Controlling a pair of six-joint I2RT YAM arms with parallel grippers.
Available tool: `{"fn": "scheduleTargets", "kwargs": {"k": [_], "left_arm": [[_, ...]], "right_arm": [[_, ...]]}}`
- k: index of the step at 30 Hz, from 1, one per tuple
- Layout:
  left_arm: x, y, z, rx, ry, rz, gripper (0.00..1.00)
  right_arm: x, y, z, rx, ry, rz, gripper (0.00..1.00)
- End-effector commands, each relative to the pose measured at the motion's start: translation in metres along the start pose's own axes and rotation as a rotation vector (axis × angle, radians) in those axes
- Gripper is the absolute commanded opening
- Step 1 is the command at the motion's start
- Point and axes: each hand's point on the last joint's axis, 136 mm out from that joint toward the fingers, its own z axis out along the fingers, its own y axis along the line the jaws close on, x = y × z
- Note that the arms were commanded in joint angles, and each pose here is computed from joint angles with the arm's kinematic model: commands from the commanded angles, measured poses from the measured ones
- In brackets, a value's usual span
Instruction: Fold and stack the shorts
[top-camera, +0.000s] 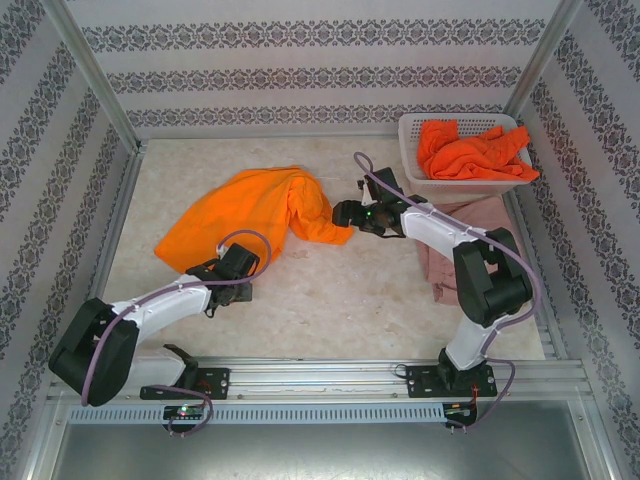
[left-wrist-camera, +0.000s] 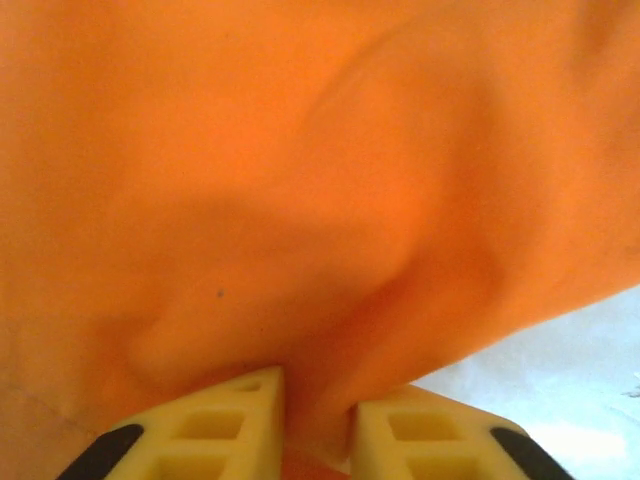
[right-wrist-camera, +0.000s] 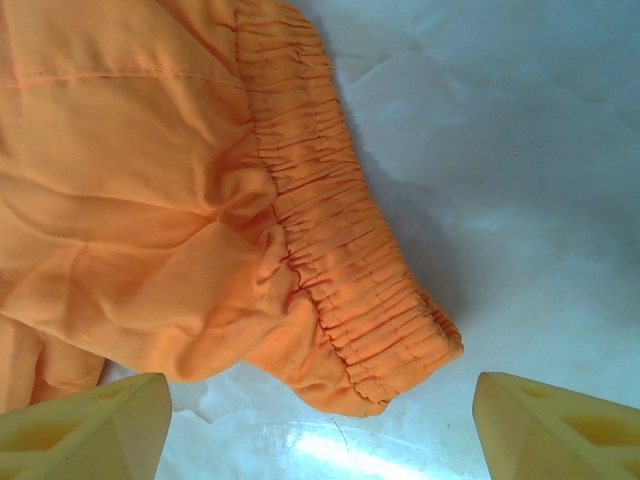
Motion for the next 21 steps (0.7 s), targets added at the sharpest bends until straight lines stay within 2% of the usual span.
{"fn": "scheduleTargets", "kwargs": {"k": [1,2,3,6,13,18,21], "left_arm": [[-0.020,-0.001,-0.006,-0.021,-0.077,0.018,0.07],[-0.022,-0.001,-0.007,-0.018,-0.086,0.019,0.02],[-0.025,-0.002,-0.010,-0.013,-0.096,0.019,0.00],[-0.037,-0.006,-0.025,0.022,-0.149,0.011,0.00],[-0.075,-0.007,-0.081,0.118,-0.349,-0.034,0.00],[-0.077,-0.007,-0.087,0.125,-0.354,-0.026,0.00],[-0.076,-0.010,-0.083,0.133,-0.339,-0.025,0.00]], "right_arm": [[0.007,0.000,0.011,-0.026,0.027,0.033,0.79],[0.008,-0.001,0.014,-0.028,0.031,0.039,0.79],[0.008,0.000,0.016,-0.031,0.034,0.042,0.79],[0.012,-0.004,0.023,-0.023,0.055,0.061,0.77],[0.016,-0.009,0.034,-0.018,0.076,0.110,0.69],[0.019,-0.014,0.042,-0.004,0.093,0.140,0.67],[0.021,-0.023,0.046,0.026,0.094,0.165,0.71]]}}
